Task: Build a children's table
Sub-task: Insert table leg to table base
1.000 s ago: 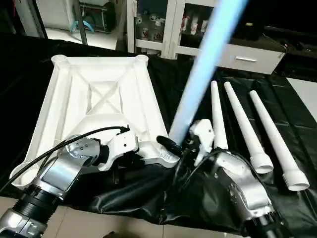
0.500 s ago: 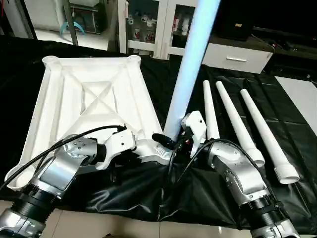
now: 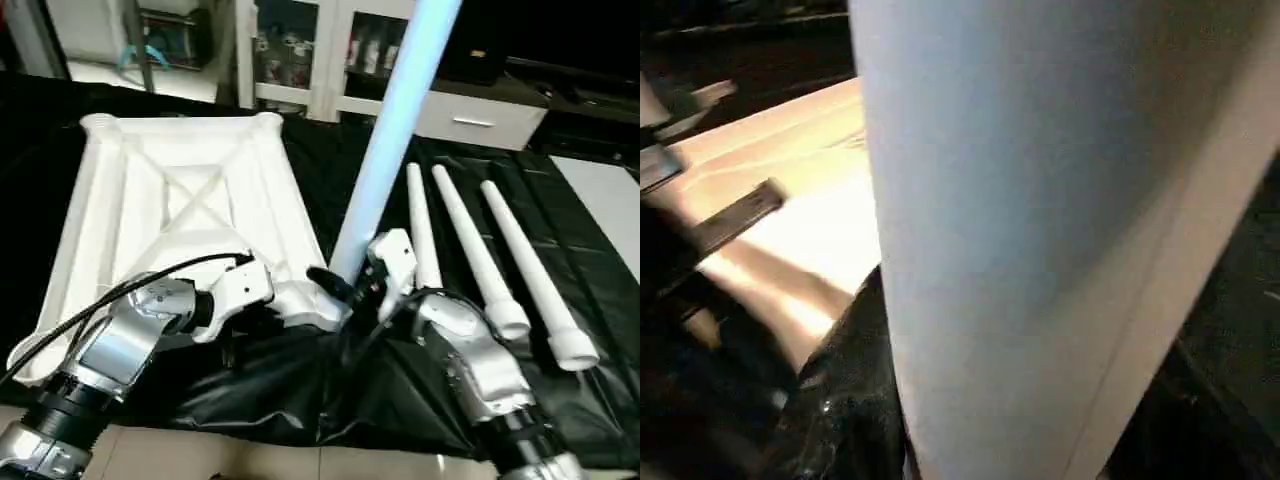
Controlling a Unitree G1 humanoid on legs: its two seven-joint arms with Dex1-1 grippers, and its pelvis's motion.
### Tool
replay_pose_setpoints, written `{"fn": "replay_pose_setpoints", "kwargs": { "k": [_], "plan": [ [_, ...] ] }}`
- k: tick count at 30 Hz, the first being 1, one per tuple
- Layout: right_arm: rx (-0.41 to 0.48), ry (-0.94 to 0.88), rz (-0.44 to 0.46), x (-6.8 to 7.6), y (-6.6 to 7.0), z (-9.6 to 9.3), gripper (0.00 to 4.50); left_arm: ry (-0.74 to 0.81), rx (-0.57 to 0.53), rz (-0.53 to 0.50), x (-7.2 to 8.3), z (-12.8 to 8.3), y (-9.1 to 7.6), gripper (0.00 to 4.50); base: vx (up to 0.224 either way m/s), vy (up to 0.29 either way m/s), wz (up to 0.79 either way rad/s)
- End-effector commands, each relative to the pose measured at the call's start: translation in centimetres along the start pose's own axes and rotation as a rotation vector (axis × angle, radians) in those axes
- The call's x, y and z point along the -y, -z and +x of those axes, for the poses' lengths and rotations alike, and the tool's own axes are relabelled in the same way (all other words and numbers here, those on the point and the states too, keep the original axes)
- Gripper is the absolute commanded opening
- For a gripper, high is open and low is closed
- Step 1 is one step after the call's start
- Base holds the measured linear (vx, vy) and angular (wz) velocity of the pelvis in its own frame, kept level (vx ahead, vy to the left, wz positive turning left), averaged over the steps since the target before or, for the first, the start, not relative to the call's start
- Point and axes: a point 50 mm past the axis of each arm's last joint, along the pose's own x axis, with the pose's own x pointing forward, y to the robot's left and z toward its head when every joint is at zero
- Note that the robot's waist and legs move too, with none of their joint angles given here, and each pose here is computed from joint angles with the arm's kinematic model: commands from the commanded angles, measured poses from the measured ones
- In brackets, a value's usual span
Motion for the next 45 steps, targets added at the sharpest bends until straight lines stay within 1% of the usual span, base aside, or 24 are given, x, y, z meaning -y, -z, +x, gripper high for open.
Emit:
{"fn": "replay_pose_setpoints", "kwargs": {
  "k": [1, 3, 4, 6, 7, 10, 11, 12, 13, 14, 15, 16, 17, 21, 25, 28, 34, 36, 37, 38, 39, 40, 43, 45],
  "plan": [
    [-0.235, 0.292, 0.041, 3.4, 4.8, -2.3, 1.86, 0.002, 0.044, -0.076, 0.5, 1.0, 0.2, 0.00, 0.000, 0.000, 0.00],
    [-0.231, 0.340, 0.037, 3.8, 4.6, -2.1, 1.86, -0.022, 0.054, -0.096, 0.4, 1.2, 0.0, 0.00, 0.000, 0.000, 0.00],
    [-0.223, 0.404, 0.039, 4.3, 4.4, -1.7, 1.86, -0.063, 0.069, -0.133, 0.1, 1.6, -0.4, 0.00, -0.061, 0.031, -0.14],
    [-0.216, 0.441, 0.043, 4.6, 4.3, -1.4, 1.86, -0.086, 0.077, -0.157, 0.0, 1.9, -0.7, 0.00, -0.061, 0.031, -0.12],
    [-0.209, 0.491, 0.044, 4.9, 4.0, -0.6, 1.86, -0.132, 0.088, -0.206, -0.2, 2.6, -1.4, 0.00, 0.000, 0.000, 0.00],
    [-0.203, 0.561, 0.056, 5.2, 3.6, 0.4, 1.86, -0.206, 0.116, -0.290, -0.6, 3.7, -2.6, 0.00, -0.019, 0.009, -0.01],
    [-0.202, 0.580, 0.062, 5.2, 3.5, 0.7, 1.86, -0.230, 0.126, -0.319, -0.7, 4.1, -3.0, 0.00, -0.127, 0.022, 0.00],
    [-0.192, 0.623, 0.091, 5.1, 3.2, 1.7, 1.86, -0.290, 0.160, -0.378, -1.0, 5.0, -4.3, 0.00, -0.097, 0.011, 0.01],
    [-0.189, 0.637, 0.107, 5.0, 3.1, 2.1, 1.86, -0.312, 0.179, -0.409, -1.1, 5.6, -4.9, 0.00, -0.047, -0.054, 0.23],
    [-0.186, 0.645, 0.121, 4.9, 3.1, 2.4, 1.86, -0.328, 0.191, -0.430, -1.1, 6.0, -5.4, 0.00, 0.024, -0.049, 0.20],
    [-0.186, 0.645, 0.121, 4.9, 3.1, 2.4, 1.86, -0.328, 0.191, -0.430, -1.1, 6.0, -5.4, 0.00, 0.042, -0.119, 0.14],
    [-0.182, 0.652, 0.117, 4.7, 2.9, 3.0, 1.86, -0.397, 0.199, -0.457, -1.5, 6.7, -6.0, 0.00, 0.105, -0.040, -0.29],
    [-0.180, 0.655, 0.119, 4.5, 2.8, 3.4, 1.86, -0.441, 0.184, -0.453, -1.7, 7.0, -6.2, 0.00, 0.105, -0.040, -0.29],
    [-0.176, 0.665, 0.122, 4.2, 2.7, 4.0, 1.86, -0.471, 0.150, -0.449, -1.8, 7.2, -6.2, 0.00, 0.021, 0.008, -0.04],
    [-0.170, 0.675, 0.128, 4.3, 2.6, 4.2, 1.86, -0.486, 0.118, -0.430, -2.1, 6.9, -5.7, 0.00, 0.000, 0.000, 0.00],
    [-0.165, 0.686, 0.139, 4.5, 2.6, 4.1, 1.86, -0.496, 0.112, -0.430, -2.2, 6.7, -5.3, 0.00, 0.000, 0.000, 0.00],
    [-0.156, 0.692, 0.148, 4.7, 2.6, 4.1, 1.86, -0.486, 0.111, -0.426, -2.3, 6.6, -5.2, 0.00, 0.000, 0.000, 0.00],
    [-0.158, 0.672, 0.139, 4.6, 2.5, 4.3, 1.86, -0.487, 0.108, -0.424, -2.3, 6.5, -5.1, 0.00, 0.000, 0.000, 0.00],
    [-0.137, 0.637, 0.148, 4.4, 2.3, 4.5, 1.86, -0.482, 0.106, -0.418, -2.3, 6.5, -5.1, 0.00, 0.000, 0.000, 0.00],
    [-0.137, 0.637, 0.148, 4.4, 2.3, 4.5, 1.86, -0.482, 0.106, -0.418, -2.3, 6.5, -5.1, 0.00, 0.000, 0.000, 0.00],
    [-0.128, 0.628, 0.154, 4.4, 2.2, 4.6, 2.42, -0.478, 0.105, -0.414, -2.3, 6.5, -5.1, 0.00, 0.000, 0.000, 0.00],
    [-0.113, 0.617, 0.161, 4.3, 2.0, 4.7, 2.56, -0.471, 0.104, -0.408, -2.2, 6.4, -5.0, 0.00, 0.000, 0.000, 0.00],
    [-0.080, 0.587, 0.180, 4.2, 1.6, 4.9, 2.61, -0.460, 0.099, -0.391, -2.2, 6.3, -4.9, 0.00, 0.000, 0.000, 0.00],
    [-0.067, 0.566, 0.172, 4.3, 1.3, 5.0, 2.90, -0.450, 0.098, -0.383, -2.2, 6.1, -4.8, 0.00, 0.000, 0.000, 0.00]
  ]
}}
